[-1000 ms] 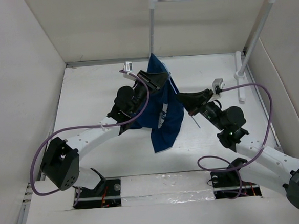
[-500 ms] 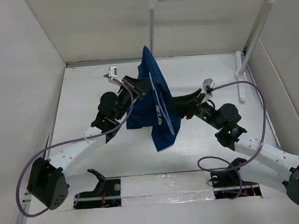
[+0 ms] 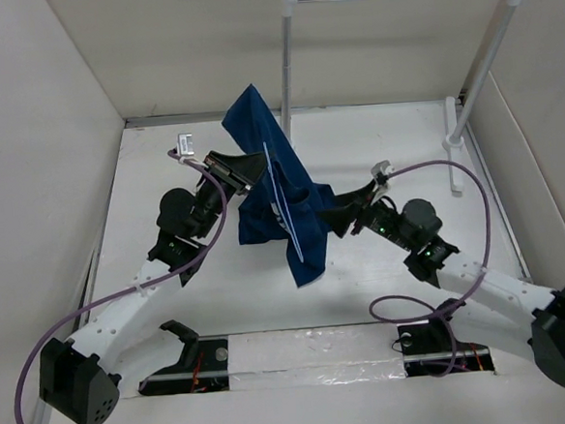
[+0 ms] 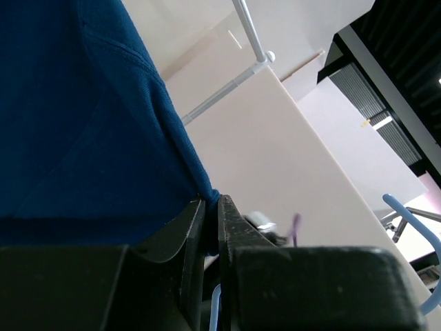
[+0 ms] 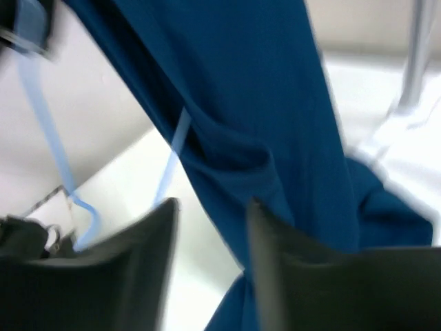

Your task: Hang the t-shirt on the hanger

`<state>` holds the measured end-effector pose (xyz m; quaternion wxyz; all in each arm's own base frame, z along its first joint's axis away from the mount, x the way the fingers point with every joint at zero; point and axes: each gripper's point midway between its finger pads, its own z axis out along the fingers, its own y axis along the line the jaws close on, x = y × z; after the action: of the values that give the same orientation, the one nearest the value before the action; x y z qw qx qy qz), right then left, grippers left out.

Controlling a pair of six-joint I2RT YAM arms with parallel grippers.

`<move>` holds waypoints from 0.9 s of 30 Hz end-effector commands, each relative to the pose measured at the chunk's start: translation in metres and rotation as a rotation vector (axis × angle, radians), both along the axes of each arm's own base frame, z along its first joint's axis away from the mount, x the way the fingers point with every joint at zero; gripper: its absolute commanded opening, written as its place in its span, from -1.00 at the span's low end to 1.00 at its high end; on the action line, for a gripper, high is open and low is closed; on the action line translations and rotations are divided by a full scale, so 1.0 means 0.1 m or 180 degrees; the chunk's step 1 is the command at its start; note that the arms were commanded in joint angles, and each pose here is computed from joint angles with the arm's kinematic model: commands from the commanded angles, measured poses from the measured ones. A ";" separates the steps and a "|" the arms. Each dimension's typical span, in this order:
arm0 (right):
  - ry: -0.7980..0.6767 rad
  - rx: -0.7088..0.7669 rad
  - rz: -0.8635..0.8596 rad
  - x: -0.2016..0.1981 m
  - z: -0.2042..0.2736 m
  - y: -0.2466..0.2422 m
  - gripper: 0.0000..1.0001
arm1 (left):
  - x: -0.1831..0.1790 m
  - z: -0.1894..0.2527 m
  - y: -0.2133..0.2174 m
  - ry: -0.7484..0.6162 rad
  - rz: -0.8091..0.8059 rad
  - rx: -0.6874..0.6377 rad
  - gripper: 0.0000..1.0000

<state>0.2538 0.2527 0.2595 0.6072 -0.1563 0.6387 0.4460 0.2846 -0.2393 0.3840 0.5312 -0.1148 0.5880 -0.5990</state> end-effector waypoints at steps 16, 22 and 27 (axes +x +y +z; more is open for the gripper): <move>-0.0337 -0.0318 0.0749 0.48 -0.41 0.43 0.31 | -0.28 0.25 0.08 -0.0370 -0.0155 -0.0065 -1.00; -0.0325 -0.0457 0.0916 0.63 -0.55 0.58 0.43 | -0.28 0.26 0.06 -0.0384 -0.0178 -0.0046 -1.00; -0.0366 -0.0312 0.1009 0.54 -0.48 0.59 -0.89 | -0.27 0.33 0.08 -0.0422 -0.0132 -0.0039 -1.00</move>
<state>0.3095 0.3083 0.1776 0.5170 -0.2869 0.6476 0.4805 0.2702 -0.2390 0.3765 0.5202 -0.0919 0.6019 -0.5988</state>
